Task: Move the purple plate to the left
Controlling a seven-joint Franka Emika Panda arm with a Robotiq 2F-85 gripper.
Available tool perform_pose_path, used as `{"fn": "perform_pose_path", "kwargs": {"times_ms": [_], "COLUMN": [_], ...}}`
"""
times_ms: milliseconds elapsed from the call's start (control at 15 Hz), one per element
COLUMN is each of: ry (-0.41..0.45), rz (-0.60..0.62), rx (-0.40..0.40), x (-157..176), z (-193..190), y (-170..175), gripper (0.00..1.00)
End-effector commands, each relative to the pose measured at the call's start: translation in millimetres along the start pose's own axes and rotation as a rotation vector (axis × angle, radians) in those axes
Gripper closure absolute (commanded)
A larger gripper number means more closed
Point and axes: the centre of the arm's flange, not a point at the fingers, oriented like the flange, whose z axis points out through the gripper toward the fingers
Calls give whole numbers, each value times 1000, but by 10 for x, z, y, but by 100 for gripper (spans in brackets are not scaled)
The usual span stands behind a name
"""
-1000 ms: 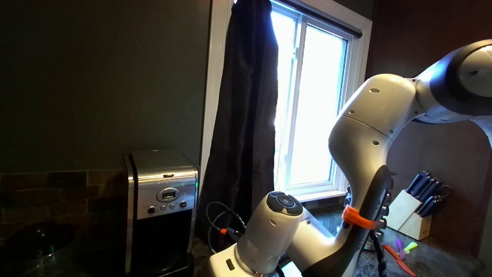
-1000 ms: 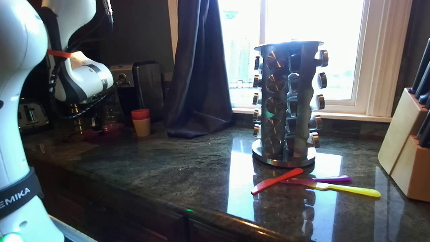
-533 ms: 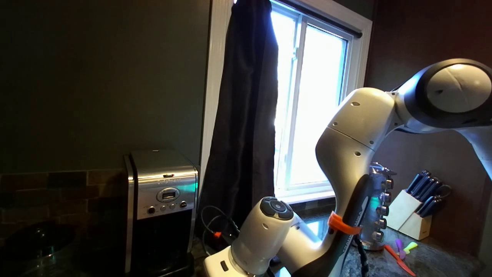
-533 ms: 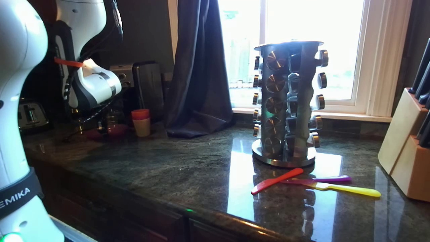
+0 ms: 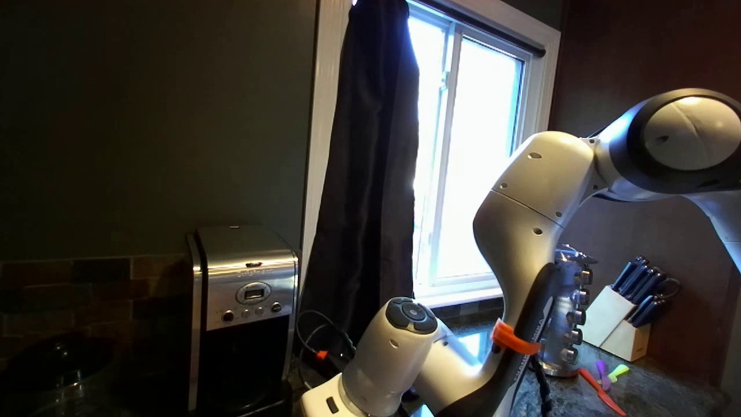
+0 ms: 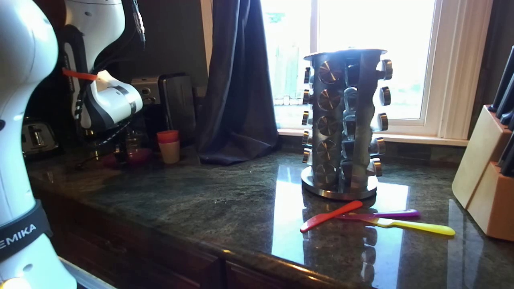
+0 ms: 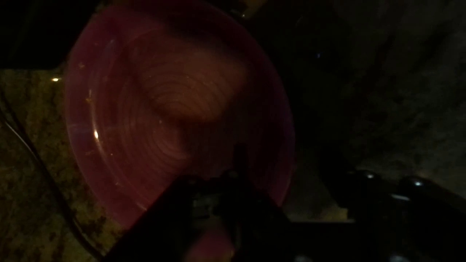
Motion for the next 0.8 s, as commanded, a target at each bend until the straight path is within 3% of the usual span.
{"fn": "perform_pose_path", "kwargs": {"times_ms": [0,67,133,400,733], "ry": [-92,-118,-136,-181,-83], "rz": [29,55,90,312,608], "rx": [84,100,111,109,149], "x": [208,257,309,419,259], "z": [-239,-316,-417,-863,-1310], "y": [-11,-8,-5,1,-205], "gripper": [12,3,0,0,0]}}
